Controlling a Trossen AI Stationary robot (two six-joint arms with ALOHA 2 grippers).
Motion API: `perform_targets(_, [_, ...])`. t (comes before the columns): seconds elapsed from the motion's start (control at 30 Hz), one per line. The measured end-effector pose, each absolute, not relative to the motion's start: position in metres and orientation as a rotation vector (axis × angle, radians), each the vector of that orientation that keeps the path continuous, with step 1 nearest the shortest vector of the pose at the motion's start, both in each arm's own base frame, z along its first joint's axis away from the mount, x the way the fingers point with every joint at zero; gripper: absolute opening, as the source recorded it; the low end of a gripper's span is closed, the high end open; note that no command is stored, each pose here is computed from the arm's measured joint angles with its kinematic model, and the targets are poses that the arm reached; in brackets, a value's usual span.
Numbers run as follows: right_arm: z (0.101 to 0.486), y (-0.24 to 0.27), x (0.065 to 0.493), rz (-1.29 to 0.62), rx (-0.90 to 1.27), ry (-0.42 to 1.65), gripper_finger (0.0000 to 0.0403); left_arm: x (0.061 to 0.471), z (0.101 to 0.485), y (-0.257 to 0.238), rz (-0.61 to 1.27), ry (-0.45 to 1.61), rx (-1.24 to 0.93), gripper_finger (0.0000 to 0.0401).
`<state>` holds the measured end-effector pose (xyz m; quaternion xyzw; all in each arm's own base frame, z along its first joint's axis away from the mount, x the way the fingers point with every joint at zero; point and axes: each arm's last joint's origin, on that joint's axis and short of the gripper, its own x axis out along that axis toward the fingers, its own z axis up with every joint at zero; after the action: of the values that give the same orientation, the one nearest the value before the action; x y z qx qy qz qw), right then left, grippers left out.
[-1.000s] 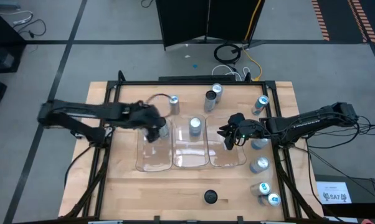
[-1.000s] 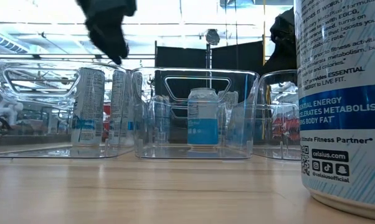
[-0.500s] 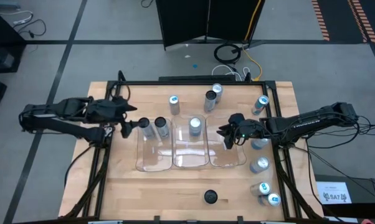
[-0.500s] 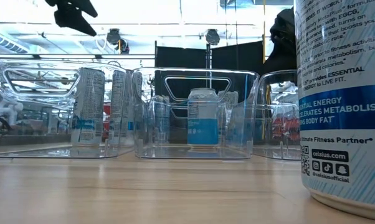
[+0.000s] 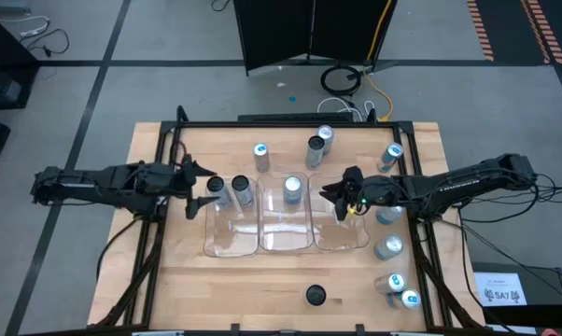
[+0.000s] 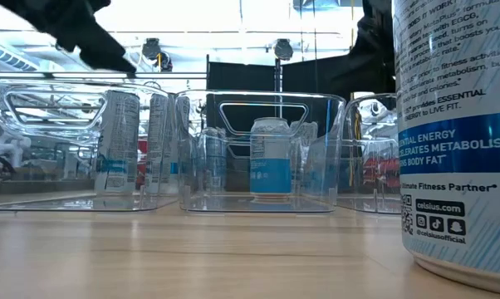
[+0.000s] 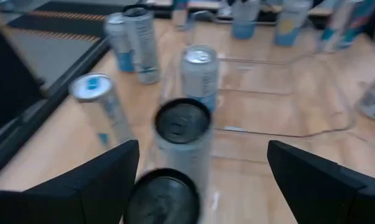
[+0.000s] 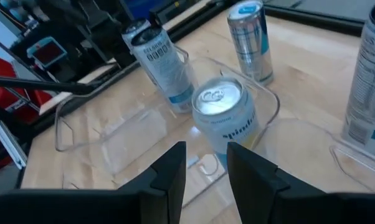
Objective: Sort soda cans
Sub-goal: Put the top left silver soda can into the right transparent bin
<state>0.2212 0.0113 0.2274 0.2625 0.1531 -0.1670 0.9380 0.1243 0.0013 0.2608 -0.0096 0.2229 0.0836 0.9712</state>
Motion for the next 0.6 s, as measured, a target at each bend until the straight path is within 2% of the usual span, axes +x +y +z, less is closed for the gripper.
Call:
perform_targets(0.27, [0.251,0.006,0.228,-0.284,0.528,0.075,0.0107,0.115,0.223,0.0,0.099,0.284,-0.04,0.0363])
perform_targets(0.4, [0.264,0.0,0.229,-0.278,0.46,-0.046,0.0107,0.112,0.215,0.0,0.099,0.275,-0.042,0.0363])
perform_targets(0.6, [0.291,-0.008,0.246,-0.311,0.388,-0.008,0.0107,0.109,0.214,-0.002,0.042,0.256,-0.051,0.0363])
